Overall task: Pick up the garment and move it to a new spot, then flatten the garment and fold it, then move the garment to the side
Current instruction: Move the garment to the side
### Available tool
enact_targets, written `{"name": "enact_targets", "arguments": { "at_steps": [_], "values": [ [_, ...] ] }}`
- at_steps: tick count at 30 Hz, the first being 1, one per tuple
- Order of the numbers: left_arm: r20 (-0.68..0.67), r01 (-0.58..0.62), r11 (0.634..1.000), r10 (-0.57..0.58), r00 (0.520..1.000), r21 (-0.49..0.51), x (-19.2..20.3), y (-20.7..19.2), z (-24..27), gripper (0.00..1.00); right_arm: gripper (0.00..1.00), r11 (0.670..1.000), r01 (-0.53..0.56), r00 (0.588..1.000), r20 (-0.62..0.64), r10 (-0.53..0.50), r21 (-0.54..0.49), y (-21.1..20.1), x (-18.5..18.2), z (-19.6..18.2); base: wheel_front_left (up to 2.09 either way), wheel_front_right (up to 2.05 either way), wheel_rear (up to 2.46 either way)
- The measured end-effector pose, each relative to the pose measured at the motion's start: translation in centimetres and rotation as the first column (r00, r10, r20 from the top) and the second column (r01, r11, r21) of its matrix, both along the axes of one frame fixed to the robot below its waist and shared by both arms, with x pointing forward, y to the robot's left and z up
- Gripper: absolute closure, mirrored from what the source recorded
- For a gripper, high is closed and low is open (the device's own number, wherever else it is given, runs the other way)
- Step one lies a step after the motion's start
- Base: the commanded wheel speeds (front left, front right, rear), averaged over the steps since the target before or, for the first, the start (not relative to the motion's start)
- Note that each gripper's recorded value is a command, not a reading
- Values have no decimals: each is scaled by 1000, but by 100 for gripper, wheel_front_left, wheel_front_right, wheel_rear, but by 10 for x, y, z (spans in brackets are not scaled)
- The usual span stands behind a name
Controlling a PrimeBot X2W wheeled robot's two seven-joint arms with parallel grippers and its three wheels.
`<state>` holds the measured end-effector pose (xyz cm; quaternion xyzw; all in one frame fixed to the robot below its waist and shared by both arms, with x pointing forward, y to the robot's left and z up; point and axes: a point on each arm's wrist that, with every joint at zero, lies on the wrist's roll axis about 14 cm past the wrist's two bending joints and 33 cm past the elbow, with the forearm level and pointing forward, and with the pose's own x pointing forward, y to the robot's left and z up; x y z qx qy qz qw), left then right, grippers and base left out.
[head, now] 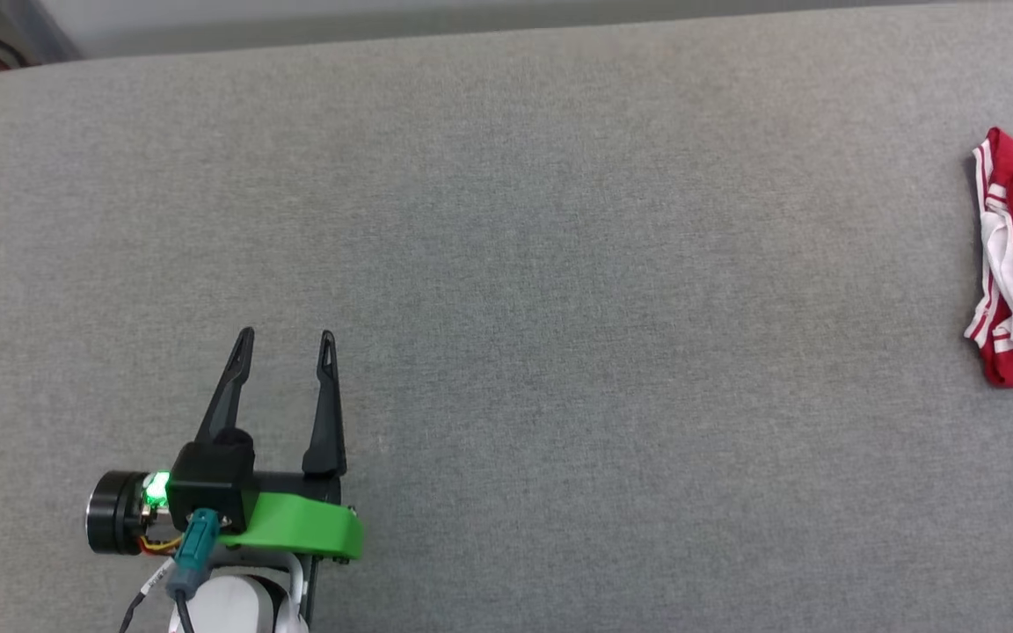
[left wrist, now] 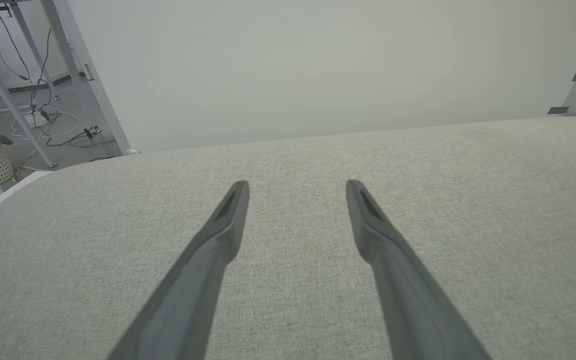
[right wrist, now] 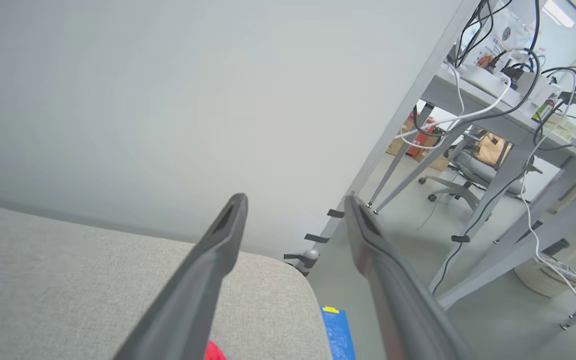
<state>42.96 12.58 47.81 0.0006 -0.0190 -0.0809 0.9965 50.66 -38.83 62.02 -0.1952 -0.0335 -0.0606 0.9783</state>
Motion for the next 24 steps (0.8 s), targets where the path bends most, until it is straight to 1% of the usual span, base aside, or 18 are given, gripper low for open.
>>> {"name": "enact_targets", "arguments": {
  "at_steps": [3,6,9,12,14,16,21,24],
  "values": [
    [15,-23,1000,23,1000,-4,-8,7,9,0,0,997,-64,992,108,61,31,26,-3,16,0,0,0],
    [32,-51,999,51,998,1,-16,17,17,0,0,991,-129,977,173,122,35,56,-7,23,0,0,0],
    [42,-78,997,78,996,7,-23,27,22,0,0,979,-190,960,220,171,69,88,-14,21,0,0,0],
    [59,-106,994,105,993,9,-30,36,29,0,0,958,-264,936,271,227,110,126,-25,19,0,0,0],
    [64,-119,993,118,991,9,-35,41,32,0,0,941,-309,922,286,261,136,152,-34,13,0,0,0],
    [65,-129,992,128,990,9,-39,44,33,0,0,927,-334,918,282,279,170,169,-42,3,0,0,0],
    [73,-152,988,151,986,2,-47,50,37,0,0,894,-363,924,220,311,263,204,-65,-36,0,0,0],
    [78,-161,987,161,984,0,-53,53,39,0,0,882,-363,929,192,317,300,216,-78,-52,0,0,0]
  ]
}}
